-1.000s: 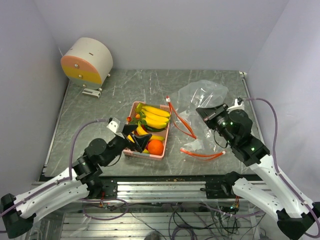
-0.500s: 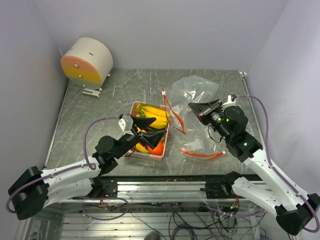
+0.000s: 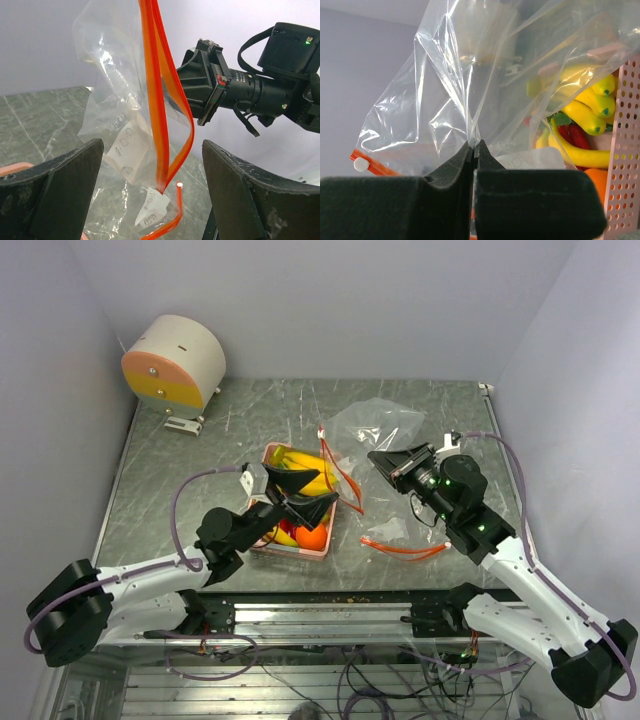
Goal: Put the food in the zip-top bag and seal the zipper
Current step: Open the zipper of the food storage bag.
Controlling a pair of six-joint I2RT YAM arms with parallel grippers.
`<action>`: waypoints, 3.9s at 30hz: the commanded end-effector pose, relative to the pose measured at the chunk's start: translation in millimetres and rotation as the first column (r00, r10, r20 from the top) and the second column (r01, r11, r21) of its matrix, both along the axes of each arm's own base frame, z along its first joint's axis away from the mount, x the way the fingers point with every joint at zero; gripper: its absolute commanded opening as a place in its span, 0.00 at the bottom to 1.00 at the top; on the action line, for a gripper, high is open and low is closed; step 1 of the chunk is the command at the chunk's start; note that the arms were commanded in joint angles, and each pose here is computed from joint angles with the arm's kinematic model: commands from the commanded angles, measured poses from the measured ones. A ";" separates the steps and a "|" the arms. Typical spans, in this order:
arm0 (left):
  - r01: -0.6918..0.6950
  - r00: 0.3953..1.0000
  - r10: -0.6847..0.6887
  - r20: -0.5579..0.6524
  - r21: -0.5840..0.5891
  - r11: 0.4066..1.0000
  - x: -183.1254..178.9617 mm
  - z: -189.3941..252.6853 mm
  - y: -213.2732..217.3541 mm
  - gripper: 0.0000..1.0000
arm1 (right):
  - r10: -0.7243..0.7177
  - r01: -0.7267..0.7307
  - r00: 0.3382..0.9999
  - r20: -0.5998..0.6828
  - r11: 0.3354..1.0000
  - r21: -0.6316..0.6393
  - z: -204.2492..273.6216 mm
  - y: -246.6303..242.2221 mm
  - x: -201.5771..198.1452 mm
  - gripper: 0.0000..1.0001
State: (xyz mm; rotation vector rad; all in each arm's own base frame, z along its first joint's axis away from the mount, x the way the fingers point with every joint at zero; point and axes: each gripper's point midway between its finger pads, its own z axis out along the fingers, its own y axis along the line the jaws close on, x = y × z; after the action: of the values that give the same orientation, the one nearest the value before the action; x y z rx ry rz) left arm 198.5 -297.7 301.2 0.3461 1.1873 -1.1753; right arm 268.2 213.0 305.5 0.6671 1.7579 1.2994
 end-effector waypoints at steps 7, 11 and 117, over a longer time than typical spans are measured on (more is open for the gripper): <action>-0.046 0.999 0.045 -0.027 -0.059 0.997 15.9 16.8 -5.7 0.83 | 0.063 -0.065 0.997 0.048 0.997 0.043 13.2 8.2 -8.1 0.00; -0.047 0.998 0.046 -0.047 -0.031 0.998 22.7 11.8 -14.6 0.78 | 0.078 -0.082 0.995 0.054 0.995 0.064 11.6 9.8 -12.2 0.00; -0.308 0.776 0.462 -0.429 0.381 0.872 22.9 25.8 85.4 0.76 | 0.038 0.251 0.907 0.420 0.752 -0.610 25.6 124.7 -5.2 0.00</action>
State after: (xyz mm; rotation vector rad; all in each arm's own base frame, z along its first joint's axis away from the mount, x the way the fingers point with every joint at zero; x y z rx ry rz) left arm 222.1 -204.1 319.0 0.0027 1.8501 -0.6606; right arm 261.6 331.6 322.7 0.0519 1.6582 0.5728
